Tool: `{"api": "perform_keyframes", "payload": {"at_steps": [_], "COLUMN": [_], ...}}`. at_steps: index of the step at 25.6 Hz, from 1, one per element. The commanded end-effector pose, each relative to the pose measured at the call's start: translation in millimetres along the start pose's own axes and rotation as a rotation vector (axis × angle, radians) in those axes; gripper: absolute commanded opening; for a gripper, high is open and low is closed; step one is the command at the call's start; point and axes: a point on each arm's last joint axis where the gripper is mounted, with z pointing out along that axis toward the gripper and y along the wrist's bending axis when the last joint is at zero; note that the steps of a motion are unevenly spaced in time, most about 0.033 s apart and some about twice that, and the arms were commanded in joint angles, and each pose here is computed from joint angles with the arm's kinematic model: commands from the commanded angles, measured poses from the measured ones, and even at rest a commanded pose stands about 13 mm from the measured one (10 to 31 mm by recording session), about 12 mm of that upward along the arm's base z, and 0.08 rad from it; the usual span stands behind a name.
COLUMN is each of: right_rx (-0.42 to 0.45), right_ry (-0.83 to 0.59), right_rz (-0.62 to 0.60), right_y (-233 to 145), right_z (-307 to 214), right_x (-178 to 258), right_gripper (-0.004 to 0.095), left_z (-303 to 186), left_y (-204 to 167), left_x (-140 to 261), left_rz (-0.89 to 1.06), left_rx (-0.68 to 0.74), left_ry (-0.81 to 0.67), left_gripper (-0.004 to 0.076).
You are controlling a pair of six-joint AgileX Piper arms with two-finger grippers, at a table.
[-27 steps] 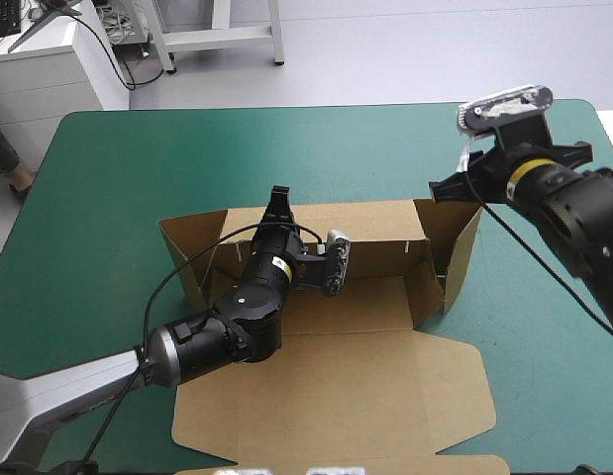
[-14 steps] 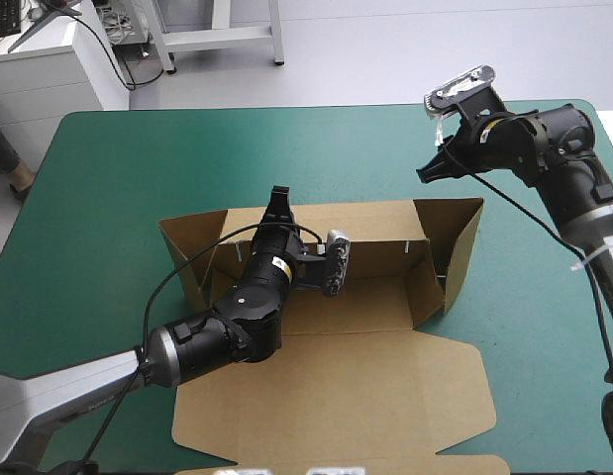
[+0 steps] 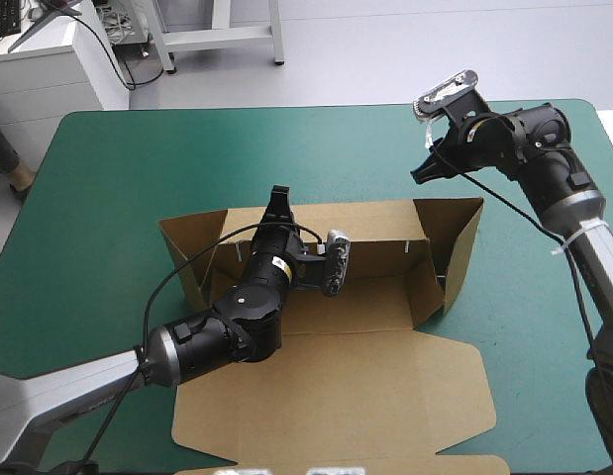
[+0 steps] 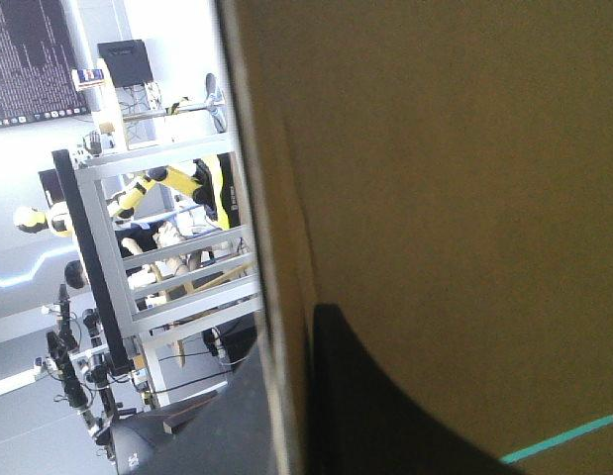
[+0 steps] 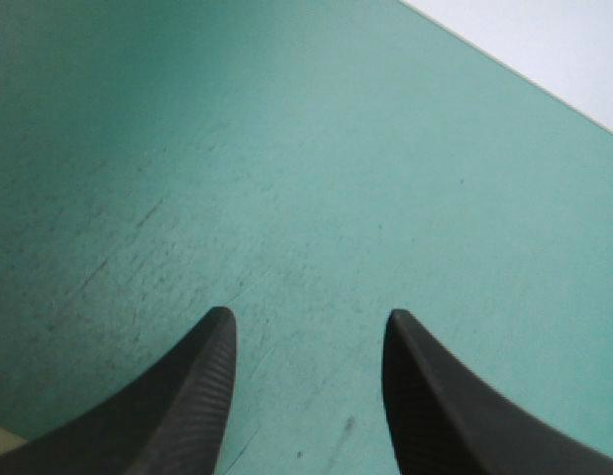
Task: Fold the box
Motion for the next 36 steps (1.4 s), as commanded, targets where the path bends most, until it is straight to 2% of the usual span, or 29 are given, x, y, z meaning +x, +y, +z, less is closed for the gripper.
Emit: {"api": "perform_keyframes", "payload": {"at_steps": [1, 7, 10, 12, 15, 17, 20, 26, 32, 36], "right_rx": [0.03, 0.014, -0.038, -0.096, -0.239, -0.321, -0.391, -0.42, -0.462, -0.534], "right_ry": [-0.028, 0.023, 0.06, 0.074, 0.08, 0.101, 0.168, 0.209, 0.269, 0.205], "right_rz": [-0.016, 0.013, 0.06, 0.117, 0.174, 0.172, 0.142, 0.163, 0.15, 0.129], "right_y": [-6.6, -13.7, -23.7, -31.2, -36.4, -35.8, -32.0, -24.3, -3.1, 14.6], "right_z": [-12.2, 0.4, 6.2, 9.3, 10.2, 8.9, 7.5, 11.6, -4.7, -24.9], "right_x": [-5.5, 1.7, 10.9, 17.3, 25.5, 30.3, 37.4, 49.2, 83.0, 95.6], "right_gripper": [0.0509, 0.0537, 0.0537, 0.0537, 0.0536, 0.0537, 0.0536, 0.0508, 0.0501, 0.0495], "left_z": [-9.6, -9.6, -9.6, -9.6, -9.6, -9.6, -9.7, -9.7, -9.7, -9.8], "left_y": [9.0, 9.0, 8.9, 8.9, 8.9, 8.9, 9.0, 9.0, 9.0, 9.3], "left_x": [-1.0, -1.0, -1.3, -1.3, -1.3, -1.4, -2.0, -2.0, -2.0, -3.7], "left_rz": [-0.025, -0.025, -0.026, -0.026, -0.026, -0.026, -0.026, -0.037, -0.037, -0.036], "left_rx": [-0.026, -0.026, -0.025, -0.025, -0.025, -0.025, -0.026, -0.026, -0.026, -0.029], "left_ry": [-0.054, -0.054, -0.057, -0.057, -0.057, -0.059, -0.065, -0.065, -0.065, -0.084], "left_gripper": [-0.0008, -0.0008, -0.0008, -0.0008, -0.0008, -0.0008, -0.0008, -0.0008, -0.0008, -0.0008]}}
